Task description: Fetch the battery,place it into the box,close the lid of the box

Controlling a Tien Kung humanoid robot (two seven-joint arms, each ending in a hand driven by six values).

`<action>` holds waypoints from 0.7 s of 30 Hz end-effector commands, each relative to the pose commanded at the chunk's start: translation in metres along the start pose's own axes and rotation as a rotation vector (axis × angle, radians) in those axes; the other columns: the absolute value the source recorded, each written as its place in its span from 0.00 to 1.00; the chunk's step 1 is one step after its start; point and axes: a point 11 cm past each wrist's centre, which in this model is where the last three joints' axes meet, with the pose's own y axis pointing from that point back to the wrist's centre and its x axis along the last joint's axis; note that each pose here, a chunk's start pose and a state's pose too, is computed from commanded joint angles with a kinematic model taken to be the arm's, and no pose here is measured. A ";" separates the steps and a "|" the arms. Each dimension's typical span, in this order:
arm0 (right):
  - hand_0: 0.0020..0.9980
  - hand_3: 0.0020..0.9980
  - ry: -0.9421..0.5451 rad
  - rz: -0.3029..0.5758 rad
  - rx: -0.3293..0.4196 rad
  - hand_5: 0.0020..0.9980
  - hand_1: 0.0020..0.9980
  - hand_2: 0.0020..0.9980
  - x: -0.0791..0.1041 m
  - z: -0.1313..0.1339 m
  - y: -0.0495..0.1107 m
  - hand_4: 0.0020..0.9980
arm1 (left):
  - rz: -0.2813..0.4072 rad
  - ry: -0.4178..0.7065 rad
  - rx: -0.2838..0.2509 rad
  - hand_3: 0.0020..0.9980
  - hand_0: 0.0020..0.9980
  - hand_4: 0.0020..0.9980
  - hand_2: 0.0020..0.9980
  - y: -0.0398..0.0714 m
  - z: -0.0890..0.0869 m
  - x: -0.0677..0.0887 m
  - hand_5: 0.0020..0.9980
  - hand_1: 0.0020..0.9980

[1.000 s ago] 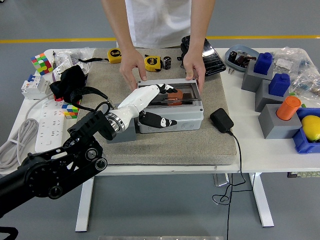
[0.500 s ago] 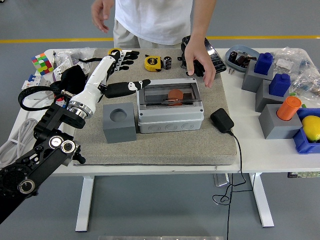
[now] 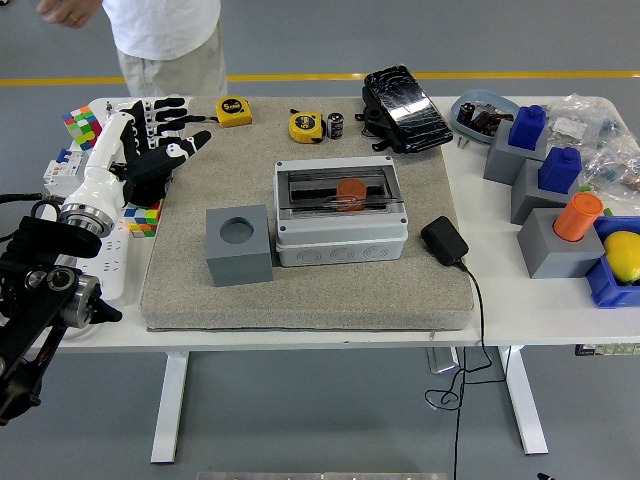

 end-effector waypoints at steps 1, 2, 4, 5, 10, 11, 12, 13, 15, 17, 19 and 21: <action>0.68 0.69 -0.001 0.001 -0.003 0.69 0.72 0.71 0.001 0.002 0.000 1.00 | 0.005 0.001 0.000 0.69 0.60 0.95 0.72 0.001 -0.001 0.001 0.24 0.70; 0.68 0.69 -0.005 0.002 -0.007 0.69 0.72 0.71 0.001 0.005 0.000 1.00 | 0.012 0.004 0.000 0.69 0.60 0.95 0.72 0.003 -0.002 0.003 0.24 0.70; 0.68 0.69 -0.011 0.000 -0.016 0.69 0.72 0.71 0.000 0.010 -0.001 1.00 | 0.021 0.020 0.005 0.69 0.60 0.95 0.72 0.005 -0.004 0.005 0.24 0.70; 0.68 0.69 -0.011 -0.003 -0.018 0.69 0.72 0.71 -0.001 0.011 -0.001 1.00 | 0.022 0.038 0.012 0.69 0.60 0.95 0.72 0.006 -0.006 0.005 0.24 0.70; 0.68 0.69 -0.016 -0.014 -0.017 0.69 0.72 0.72 -0.007 0.013 -0.002 1.00 | 0.016 0.102 0.049 0.69 0.57 0.95 0.71 0.010 -0.013 0.010 0.24 0.70; 0.68 0.69 -0.017 -0.014 -0.016 0.69 0.72 0.72 -0.007 0.012 -0.002 1.00 | 0.019 0.099 0.049 0.69 0.57 0.95 0.71 0.010 -0.014 0.012 0.24 0.70; 0.68 0.69 -0.019 -0.013 -0.015 0.69 0.72 0.72 -0.006 0.012 -0.002 1.00 | 0.024 0.097 0.048 0.68 0.57 0.94 0.71 0.011 -0.014 0.015 0.24 0.70; 0.68 0.69 -0.020 -0.012 -0.015 0.69 0.72 0.72 -0.006 0.012 -0.002 1.00 | 0.029 0.095 0.046 0.68 0.57 0.94 0.71 0.011 -0.014 0.017 0.24 0.70; 0.68 0.69 -0.022 -0.011 -0.014 0.69 0.72 0.72 -0.005 0.011 -0.001 1.00 | 0.039 0.093 0.045 0.68 0.57 0.94 0.71 0.012 -0.014 0.021 0.24 0.70; 0.68 0.69 -0.026 -0.007 -0.016 0.69 0.72 0.72 -0.003 0.012 -0.001 1.00 | 0.055 0.094 0.046 0.68 0.57 0.94 0.71 0.014 -0.015 0.027 0.24 0.70; 0.68 0.69 -0.029 -0.004 -0.017 0.69 0.72 0.72 -0.001 0.013 -0.001 1.00 | 0.068 0.095 0.046 0.68 0.57 0.93 0.71 0.015 -0.016 0.032 0.23 0.69; 0.68 0.69 -0.033 -0.004 -0.019 0.69 0.72 0.72 -0.001 0.015 -0.001 1.00 | 0.086 0.095 0.046 0.68 0.57 0.93 0.71 0.017 -0.017 0.039 0.23 0.69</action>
